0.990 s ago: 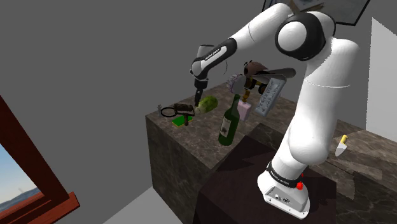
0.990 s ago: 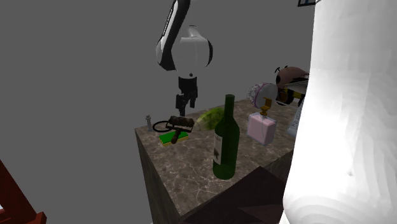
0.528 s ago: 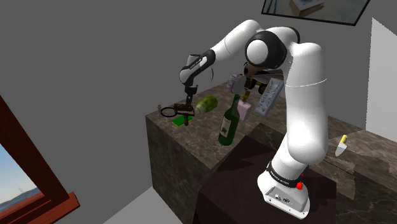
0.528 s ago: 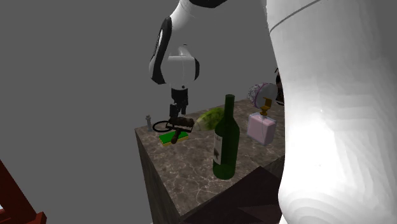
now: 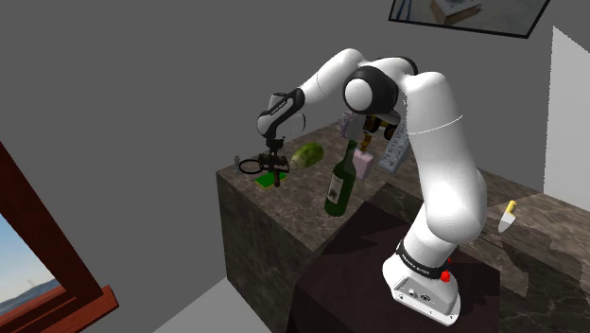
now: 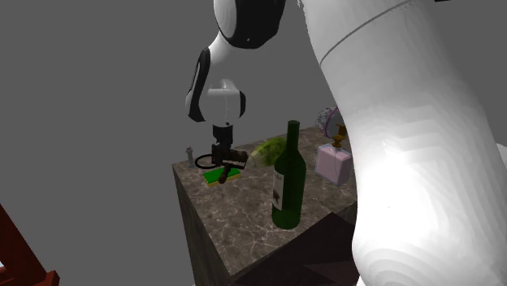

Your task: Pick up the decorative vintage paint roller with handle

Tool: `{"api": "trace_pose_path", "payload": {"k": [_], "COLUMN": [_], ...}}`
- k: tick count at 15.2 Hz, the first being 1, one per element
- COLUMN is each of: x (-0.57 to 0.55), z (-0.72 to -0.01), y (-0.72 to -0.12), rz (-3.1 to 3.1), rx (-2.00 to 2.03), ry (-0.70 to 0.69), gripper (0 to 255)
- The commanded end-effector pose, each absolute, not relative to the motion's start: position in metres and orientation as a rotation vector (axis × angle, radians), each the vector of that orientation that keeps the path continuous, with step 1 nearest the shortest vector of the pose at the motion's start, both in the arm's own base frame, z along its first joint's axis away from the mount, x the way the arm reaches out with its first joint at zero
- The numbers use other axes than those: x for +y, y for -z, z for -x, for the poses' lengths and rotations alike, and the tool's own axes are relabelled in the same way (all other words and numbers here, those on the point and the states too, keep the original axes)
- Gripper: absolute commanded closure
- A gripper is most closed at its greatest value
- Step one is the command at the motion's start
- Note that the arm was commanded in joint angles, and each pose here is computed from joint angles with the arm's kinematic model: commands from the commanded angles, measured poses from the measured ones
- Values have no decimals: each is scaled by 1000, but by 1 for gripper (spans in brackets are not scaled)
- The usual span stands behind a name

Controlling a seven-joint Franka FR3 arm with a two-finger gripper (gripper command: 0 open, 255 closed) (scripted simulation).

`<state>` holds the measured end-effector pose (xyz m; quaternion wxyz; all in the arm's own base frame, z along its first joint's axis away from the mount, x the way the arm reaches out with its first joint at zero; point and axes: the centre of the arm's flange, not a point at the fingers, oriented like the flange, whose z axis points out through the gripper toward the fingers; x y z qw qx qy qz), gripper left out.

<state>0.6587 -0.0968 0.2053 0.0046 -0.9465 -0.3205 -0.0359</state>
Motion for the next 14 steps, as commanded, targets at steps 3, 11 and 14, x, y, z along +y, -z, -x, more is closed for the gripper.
{"api": "trace_pose_path", "payload": {"k": [3,11,14], "x": [-98,-98,-97], "z": [-659,-659,-659], "y": [-180,-181,-181], "rz": [2965,2965,2965], "rx": [-1005,-1005,-1005], "ry": [114,114,114], "gripper": [0,255,255]}}
